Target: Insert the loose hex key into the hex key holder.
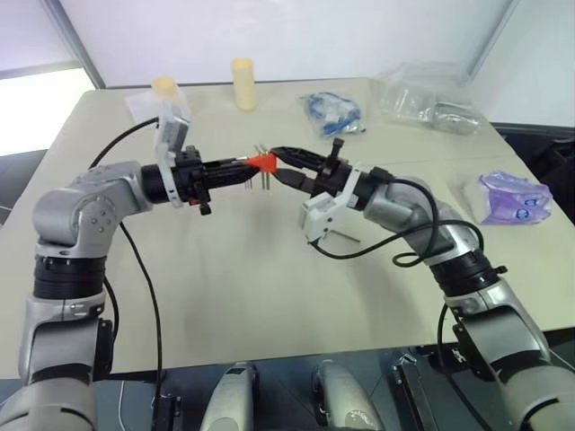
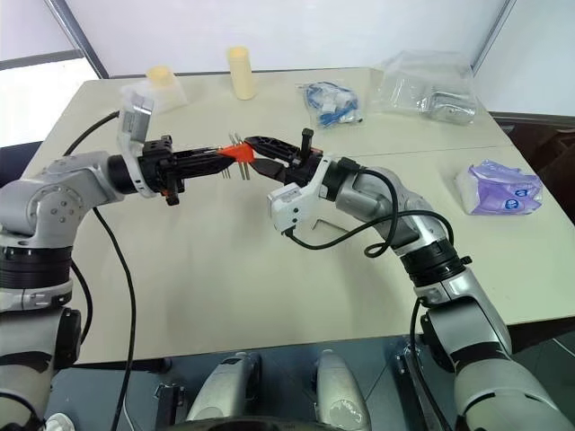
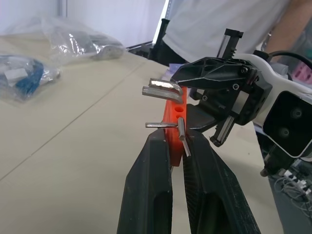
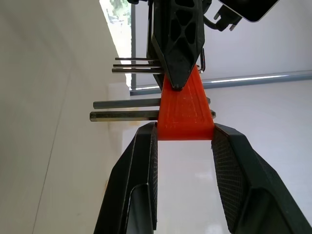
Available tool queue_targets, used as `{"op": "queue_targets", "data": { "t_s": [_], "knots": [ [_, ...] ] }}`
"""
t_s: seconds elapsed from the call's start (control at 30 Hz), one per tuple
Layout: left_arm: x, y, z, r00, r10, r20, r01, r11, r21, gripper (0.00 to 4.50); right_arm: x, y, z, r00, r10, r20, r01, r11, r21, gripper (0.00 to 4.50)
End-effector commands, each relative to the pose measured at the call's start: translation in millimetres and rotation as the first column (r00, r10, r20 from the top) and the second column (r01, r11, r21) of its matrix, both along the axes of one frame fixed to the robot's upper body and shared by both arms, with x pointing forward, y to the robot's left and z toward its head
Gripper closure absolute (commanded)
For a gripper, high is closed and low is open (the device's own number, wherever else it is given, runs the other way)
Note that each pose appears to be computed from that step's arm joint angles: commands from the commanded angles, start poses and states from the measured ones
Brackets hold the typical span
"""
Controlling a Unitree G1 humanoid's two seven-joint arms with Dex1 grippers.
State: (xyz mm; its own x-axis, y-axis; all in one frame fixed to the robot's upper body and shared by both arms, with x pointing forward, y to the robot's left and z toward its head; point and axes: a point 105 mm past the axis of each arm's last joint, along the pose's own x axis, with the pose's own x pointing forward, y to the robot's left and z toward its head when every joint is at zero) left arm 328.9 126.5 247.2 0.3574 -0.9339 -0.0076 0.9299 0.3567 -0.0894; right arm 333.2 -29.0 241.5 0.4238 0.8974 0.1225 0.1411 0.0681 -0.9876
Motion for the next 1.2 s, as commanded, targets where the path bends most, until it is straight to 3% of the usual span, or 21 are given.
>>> {"op": "queue_targets", "data": {
  "t_s": [0.03,0.17,0.6,0.73,1.13,1.2],
  "knots": [
    [0,-1,15,1.000,0.001,0.020,0.000,1.000,-0.028,3.58,-13,9,10,0.998,0.057,0.041,-0.057,0.998,0.008,3.48],
    [0,-2,16,0.998,0.002,0.066,-0.001,1.000,-0.012,1.79,-13,9,9,0.998,0.054,0.033,-0.054,0.999,0.007,3.48],
    [-3,-4,12,0.999,-0.018,0.049,0.019,1.000,-0.008,1.79,-13,9,10,0.998,0.051,0.030,-0.051,0.999,0.011,3.48],
    [-3,-3,8,0.999,-0.016,0.037,0.016,1.000,0.002,2.98,-11,8,12,0.998,0.045,0.033,-0.045,0.999,0.018,3.48],
    [-4,-4,6,0.999,-0.020,0.034,0.020,1.000,0.008,2.98,-10,7,18,0.998,0.035,0.046,-0.036,0.999,0.034,3.48],
    [-4,-5,6,0.999,-0.020,0.030,0.019,1.000,0.007,3.56,-10,8,19,0.998,0.034,0.046,-0.036,0.999,0.037,3.48]
  ]
}}
